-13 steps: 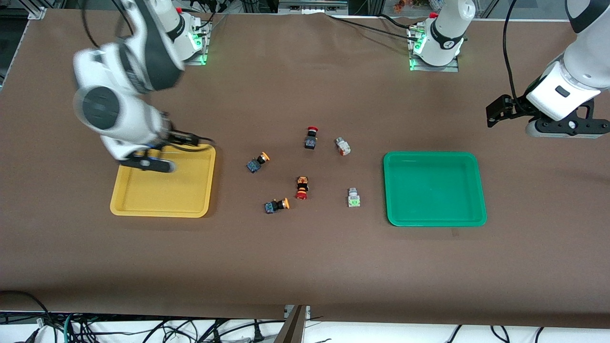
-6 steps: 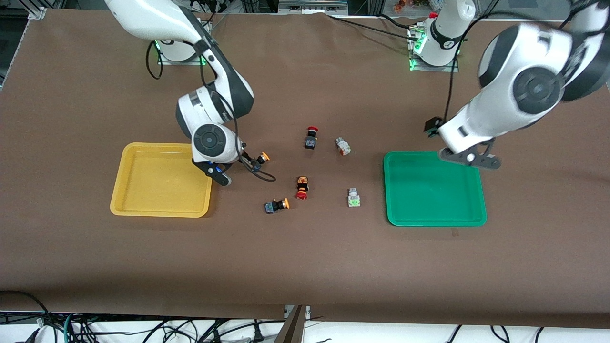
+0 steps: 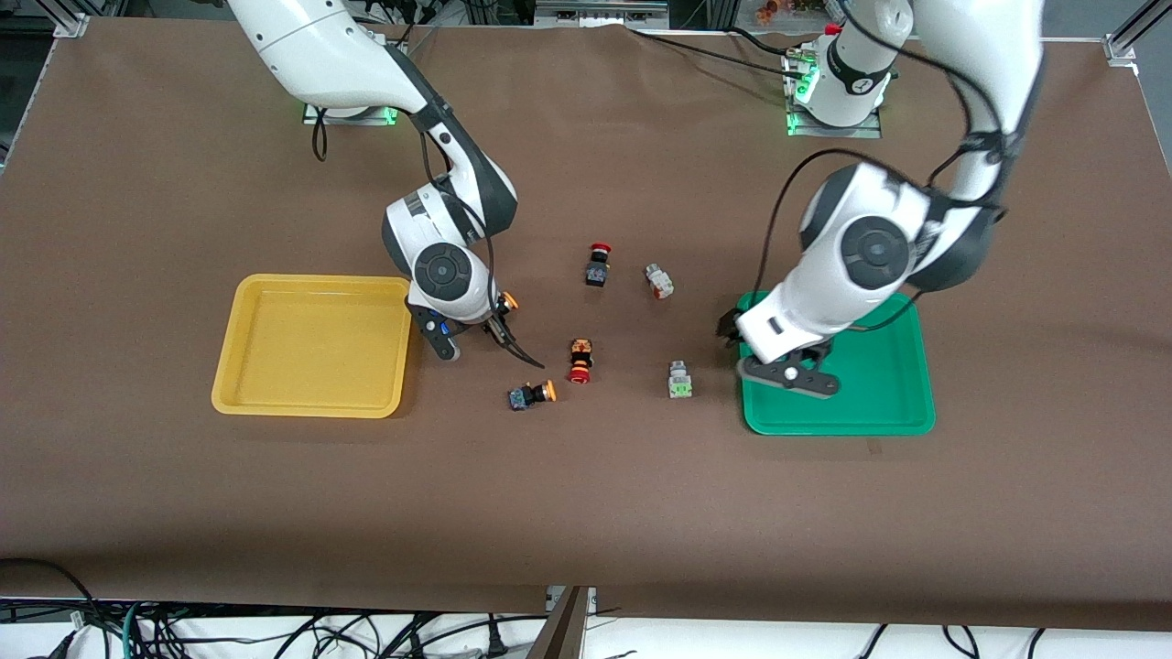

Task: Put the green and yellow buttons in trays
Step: 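Grasp the blue button with the right gripper while the left gripper grasps a white button, then lower the blue button into the yellow tray while the left gripper places the white button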

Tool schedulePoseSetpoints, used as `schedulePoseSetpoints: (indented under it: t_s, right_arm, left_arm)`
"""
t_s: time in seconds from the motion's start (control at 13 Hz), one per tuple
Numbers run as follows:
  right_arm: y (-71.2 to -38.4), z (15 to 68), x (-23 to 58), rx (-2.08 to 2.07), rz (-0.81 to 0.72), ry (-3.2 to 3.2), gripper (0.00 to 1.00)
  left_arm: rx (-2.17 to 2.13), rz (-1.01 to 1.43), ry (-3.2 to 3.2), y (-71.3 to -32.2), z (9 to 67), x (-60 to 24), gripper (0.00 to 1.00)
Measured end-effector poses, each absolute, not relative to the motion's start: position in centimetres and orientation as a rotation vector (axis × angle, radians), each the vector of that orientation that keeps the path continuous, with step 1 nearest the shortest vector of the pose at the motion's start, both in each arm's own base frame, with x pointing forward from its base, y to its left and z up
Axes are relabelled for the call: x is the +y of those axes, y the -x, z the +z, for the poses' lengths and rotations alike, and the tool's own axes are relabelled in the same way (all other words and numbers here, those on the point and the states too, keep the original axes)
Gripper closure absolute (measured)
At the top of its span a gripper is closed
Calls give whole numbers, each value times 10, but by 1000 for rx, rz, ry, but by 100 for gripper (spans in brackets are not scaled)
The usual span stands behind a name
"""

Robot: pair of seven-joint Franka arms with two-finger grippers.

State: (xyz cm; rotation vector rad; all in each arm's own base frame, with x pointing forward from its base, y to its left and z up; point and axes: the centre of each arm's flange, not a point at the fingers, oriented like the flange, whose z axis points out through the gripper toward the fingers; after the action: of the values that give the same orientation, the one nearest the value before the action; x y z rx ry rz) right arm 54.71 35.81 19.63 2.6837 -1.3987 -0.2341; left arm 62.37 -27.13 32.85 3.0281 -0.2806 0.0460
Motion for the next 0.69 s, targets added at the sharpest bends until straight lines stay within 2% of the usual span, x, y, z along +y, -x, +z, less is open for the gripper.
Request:
schedulePoseSetpoints:
  t_s: [0.15,0.23,0.46,0.54,0.69]
  right_arm:
    - [-543,184,362,-1388,-235,-2683,2]
    - [-541,179,364,-1381,-237,-2682,9]
    - [-541,177,366,-1394,-229,-2676,47]
    - [-543,178,363,-1400,-225,-2670,56]
    - [-547,178,352,-1373,-215,-2628,56]
  left_arm:
    - [-249,150,-3003,-624,280,-303,0]
    - [-271,203,-3009,-626,257,-309,0]
    - [-294,287,-2993,-627,211,-315,0]
    - [-295,291,-2984,-625,200,-318,0]
    - [-289,276,-2978,-620,181,-322,0]
